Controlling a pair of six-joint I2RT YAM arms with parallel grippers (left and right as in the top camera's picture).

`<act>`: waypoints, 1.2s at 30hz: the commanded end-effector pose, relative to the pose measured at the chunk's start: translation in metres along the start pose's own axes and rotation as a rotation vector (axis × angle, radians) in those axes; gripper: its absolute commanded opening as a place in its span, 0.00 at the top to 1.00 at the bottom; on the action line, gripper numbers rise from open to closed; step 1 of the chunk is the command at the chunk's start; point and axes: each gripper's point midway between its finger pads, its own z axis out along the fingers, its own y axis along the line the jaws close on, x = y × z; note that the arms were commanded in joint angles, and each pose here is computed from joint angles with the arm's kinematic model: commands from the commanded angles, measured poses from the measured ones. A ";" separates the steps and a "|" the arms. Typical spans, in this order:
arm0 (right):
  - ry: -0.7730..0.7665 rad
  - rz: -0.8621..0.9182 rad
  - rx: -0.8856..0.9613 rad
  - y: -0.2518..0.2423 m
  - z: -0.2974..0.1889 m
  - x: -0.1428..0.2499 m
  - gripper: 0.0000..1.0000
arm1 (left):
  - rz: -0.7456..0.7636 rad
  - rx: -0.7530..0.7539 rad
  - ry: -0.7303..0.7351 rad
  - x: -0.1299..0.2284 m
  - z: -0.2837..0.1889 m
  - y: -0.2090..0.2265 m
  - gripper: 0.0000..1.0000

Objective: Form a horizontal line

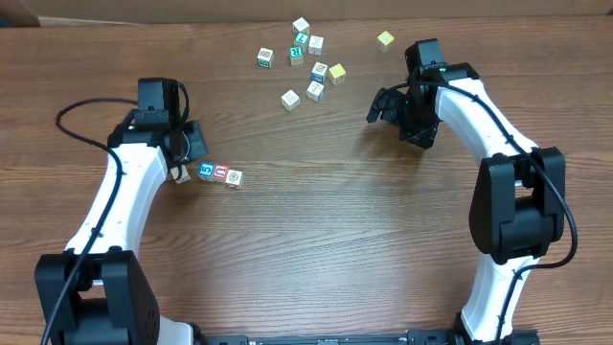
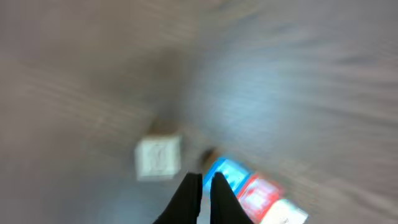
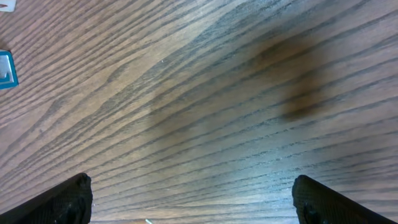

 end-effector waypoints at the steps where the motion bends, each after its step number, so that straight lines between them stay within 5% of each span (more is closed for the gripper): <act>1: -0.023 -0.007 -0.004 0.001 -0.011 -0.002 0.00 | -0.213 -0.162 0.003 0.005 -0.005 0.038 0.96; 8: -0.027 -0.004 -0.007 0.002 -0.012 -0.003 0.02 | -0.342 -0.382 0.024 0.026 0.000 0.094 0.92; 13: -0.026 0.000 -0.007 0.002 -0.011 -0.003 0.05 | -0.369 -0.335 0.015 0.030 0.042 0.097 0.91; 17: -0.005 -0.001 -0.039 0.008 -0.012 0.001 0.05 | -0.330 -0.313 0.045 0.032 0.072 0.090 0.76; 25: 0.000 -0.001 -0.047 0.009 -0.012 0.002 0.05 | -0.322 -0.230 0.137 0.049 0.104 0.073 0.96; 36: -0.007 -0.003 -0.052 0.010 -0.012 0.000 0.04 | -0.196 0.018 0.126 0.033 0.110 0.030 0.96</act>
